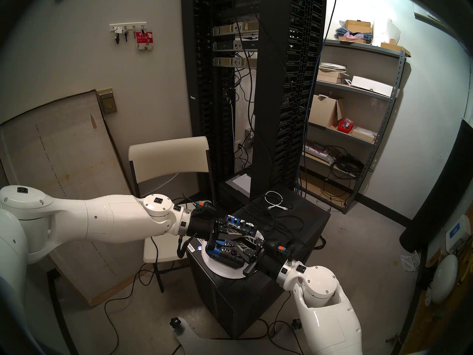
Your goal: Insert aux cable
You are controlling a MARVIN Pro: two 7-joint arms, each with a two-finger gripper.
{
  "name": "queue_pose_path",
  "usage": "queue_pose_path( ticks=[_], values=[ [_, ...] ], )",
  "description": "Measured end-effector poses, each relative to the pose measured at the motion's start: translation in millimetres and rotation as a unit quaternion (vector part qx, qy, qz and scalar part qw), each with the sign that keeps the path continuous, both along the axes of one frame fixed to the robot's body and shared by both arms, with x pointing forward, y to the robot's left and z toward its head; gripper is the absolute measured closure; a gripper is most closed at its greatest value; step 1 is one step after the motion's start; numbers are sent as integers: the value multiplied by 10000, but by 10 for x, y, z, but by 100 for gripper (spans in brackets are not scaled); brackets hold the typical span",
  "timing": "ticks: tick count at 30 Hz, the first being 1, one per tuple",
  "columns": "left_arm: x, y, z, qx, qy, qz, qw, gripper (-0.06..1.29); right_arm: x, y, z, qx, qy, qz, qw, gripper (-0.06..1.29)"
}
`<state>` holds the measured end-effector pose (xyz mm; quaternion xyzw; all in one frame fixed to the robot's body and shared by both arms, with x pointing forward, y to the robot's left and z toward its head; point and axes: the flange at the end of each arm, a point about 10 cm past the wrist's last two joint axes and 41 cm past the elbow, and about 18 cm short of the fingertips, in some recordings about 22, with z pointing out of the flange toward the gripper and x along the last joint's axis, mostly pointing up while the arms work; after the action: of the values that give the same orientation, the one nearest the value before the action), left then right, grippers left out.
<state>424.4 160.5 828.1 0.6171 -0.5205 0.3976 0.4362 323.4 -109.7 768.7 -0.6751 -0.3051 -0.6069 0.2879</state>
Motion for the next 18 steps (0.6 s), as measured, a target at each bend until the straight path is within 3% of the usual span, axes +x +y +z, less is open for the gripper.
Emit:
queue_pose_path(
  ticks=[15,18],
  values=[
    [1,-4,3,-1,0,-27,10000,118,13,22,-78,-63,71,10,10000,90],
    [1,-4,3,-1,0,-27,10000,118,17,25,-87,-59,56,1,10000,112]
  ],
)
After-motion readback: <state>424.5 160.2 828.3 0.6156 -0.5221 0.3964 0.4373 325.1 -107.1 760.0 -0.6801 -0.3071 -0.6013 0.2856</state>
